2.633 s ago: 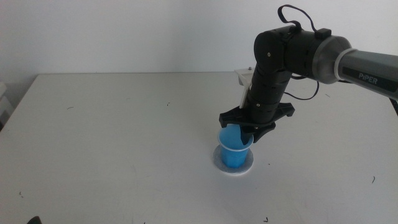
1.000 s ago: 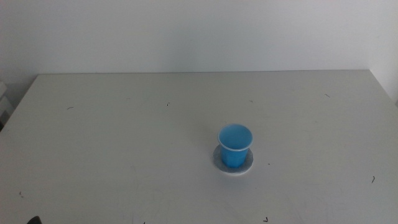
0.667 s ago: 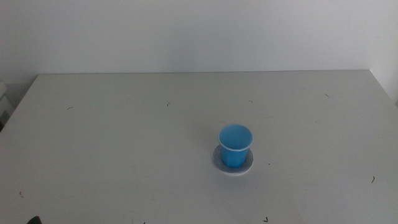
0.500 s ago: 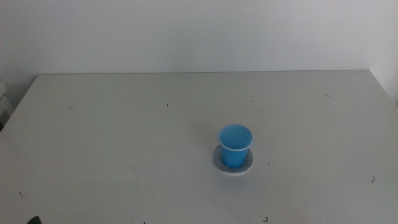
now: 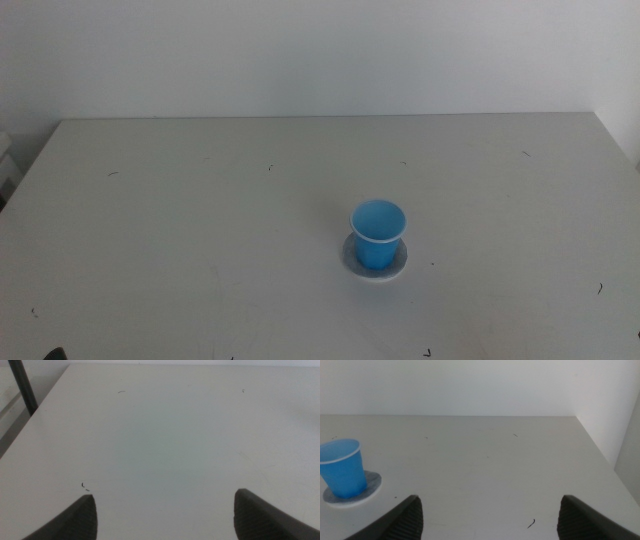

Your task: Place an empty cup on a cup mat.

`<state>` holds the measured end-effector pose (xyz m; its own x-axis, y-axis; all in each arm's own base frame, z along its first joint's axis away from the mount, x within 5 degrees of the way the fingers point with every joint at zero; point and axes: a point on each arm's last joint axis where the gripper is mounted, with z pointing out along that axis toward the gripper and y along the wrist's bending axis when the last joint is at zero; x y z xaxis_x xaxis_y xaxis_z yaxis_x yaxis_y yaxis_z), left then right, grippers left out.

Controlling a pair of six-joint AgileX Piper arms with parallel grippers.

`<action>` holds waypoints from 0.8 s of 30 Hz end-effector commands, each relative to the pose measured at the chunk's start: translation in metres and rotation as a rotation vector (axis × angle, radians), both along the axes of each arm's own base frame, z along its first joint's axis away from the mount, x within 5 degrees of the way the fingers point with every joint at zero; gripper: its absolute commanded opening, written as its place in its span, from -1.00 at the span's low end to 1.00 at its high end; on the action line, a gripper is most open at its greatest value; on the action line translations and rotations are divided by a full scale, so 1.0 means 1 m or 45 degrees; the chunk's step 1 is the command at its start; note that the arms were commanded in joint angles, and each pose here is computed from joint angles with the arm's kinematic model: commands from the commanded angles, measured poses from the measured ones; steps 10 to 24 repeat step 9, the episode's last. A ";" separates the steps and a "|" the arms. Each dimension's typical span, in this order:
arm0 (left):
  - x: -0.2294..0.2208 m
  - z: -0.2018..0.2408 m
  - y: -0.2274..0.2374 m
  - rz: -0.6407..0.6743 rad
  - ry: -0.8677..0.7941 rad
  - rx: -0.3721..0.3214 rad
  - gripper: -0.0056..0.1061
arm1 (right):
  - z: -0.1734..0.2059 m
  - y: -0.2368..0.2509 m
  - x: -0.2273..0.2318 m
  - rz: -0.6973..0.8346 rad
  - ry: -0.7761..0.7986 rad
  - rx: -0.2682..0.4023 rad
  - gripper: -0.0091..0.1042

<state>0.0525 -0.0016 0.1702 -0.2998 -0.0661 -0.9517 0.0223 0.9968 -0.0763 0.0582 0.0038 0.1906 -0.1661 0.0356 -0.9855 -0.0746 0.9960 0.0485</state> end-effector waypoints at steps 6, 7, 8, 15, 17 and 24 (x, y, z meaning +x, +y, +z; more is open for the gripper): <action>0.001 0.009 0.000 -0.001 -0.109 -0.020 0.98 | 0.003 0.000 -0.004 0.003 -0.141 -0.014 0.58; 0.001 0.009 0.000 -0.001 -0.109 -0.020 0.98 | 0.003 0.000 -0.004 0.005 -0.143 -0.014 0.58; 0.001 0.009 0.000 -0.001 -0.109 -0.020 0.98 | 0.003 0.000 -0.004 0.006 -0.142 -0.015 0.58; 0.001 0.009 0.000 -0.001 -0.109 -0.020 0.98 | 0.003 0.000 -0.004 0.005 -0.135 -0.016 0.58; 0.001 0.009 0.000 -0.001 -0.109 -0.020 0.98 | 0.003 0.000 -0.004 0.005 -0.135 -0.016 0.58; 0.001 0.009 0.000 -0.001 -0.109 -0.020 0.98 | 0.003 0.000 -0.004 0.005 -0.135 -0.016 0.58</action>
